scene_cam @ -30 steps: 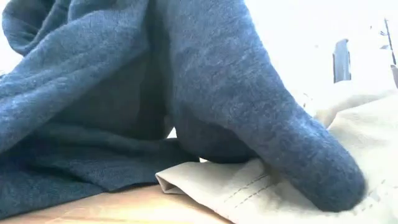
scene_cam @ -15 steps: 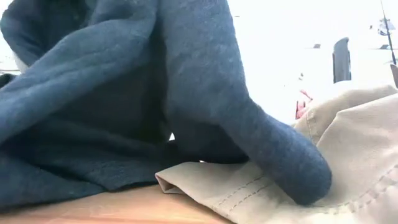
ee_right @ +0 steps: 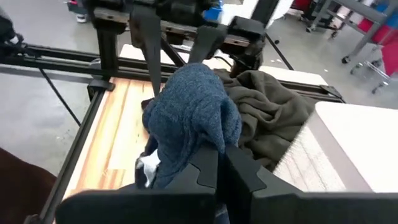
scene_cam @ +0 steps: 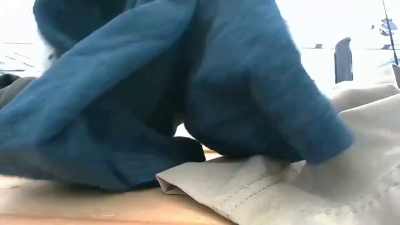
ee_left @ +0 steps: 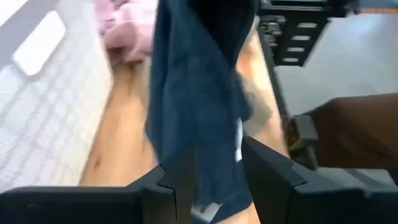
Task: Sort clothes
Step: Put the blue shorts into the white laundry bin
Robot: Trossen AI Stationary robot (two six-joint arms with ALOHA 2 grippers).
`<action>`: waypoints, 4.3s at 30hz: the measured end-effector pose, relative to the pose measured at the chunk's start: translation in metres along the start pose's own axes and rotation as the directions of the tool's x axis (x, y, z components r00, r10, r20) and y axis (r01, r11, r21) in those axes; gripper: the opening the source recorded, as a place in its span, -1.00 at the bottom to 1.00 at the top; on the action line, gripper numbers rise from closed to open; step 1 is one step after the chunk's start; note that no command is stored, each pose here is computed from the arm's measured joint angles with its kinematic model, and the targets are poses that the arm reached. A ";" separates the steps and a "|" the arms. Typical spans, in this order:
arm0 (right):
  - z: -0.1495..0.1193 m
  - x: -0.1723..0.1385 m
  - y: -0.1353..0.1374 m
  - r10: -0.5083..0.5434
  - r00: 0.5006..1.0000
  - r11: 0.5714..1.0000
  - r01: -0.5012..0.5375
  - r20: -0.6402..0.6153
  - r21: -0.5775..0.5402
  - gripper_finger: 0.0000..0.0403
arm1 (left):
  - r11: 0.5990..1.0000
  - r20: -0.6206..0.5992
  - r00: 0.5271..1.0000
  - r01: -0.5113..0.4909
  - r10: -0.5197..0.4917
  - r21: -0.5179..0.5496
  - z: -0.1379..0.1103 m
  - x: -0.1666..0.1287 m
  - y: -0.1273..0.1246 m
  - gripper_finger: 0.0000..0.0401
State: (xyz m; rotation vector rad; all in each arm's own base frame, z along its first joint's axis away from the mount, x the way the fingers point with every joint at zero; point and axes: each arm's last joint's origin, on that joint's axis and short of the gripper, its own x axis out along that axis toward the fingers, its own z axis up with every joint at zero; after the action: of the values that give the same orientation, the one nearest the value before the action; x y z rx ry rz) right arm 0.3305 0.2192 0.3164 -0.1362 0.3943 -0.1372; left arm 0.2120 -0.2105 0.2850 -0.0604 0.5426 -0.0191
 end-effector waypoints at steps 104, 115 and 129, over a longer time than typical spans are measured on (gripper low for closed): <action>-0.009 -0.009 -0.007 -0.061 0.994 0.996 0.067 -0.095 0.062 -1.00 | 0.366 -0.220 0.951 0.129 0.219 0.922 -0.004 0.100 -0.087 -0.32; -0.008 -0.009 -0.007 -0.059 0.995 0.995 0.066 -0.086 0.076 -1.00 | 0.275 -0.405 0.821 0.314 0.402 0.909 -0.039 0.140 -0.088 -0.32; -0.008 -0.009 -0.007 -0.040 0.995 0.997 0.046 -0.090 0.059 -1.00 | 0.232 -0.272 0.816 0.174 0.509 0.957 -0.031 0.131 -0.090 -0.32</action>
State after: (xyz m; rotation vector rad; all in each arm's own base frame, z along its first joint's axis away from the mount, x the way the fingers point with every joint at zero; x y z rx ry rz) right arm 0.3188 0.2131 0.3135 -0.0786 0.4753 -0.1981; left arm 0.3077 -0.3065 0.1971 1.3579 1.0547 -0.1555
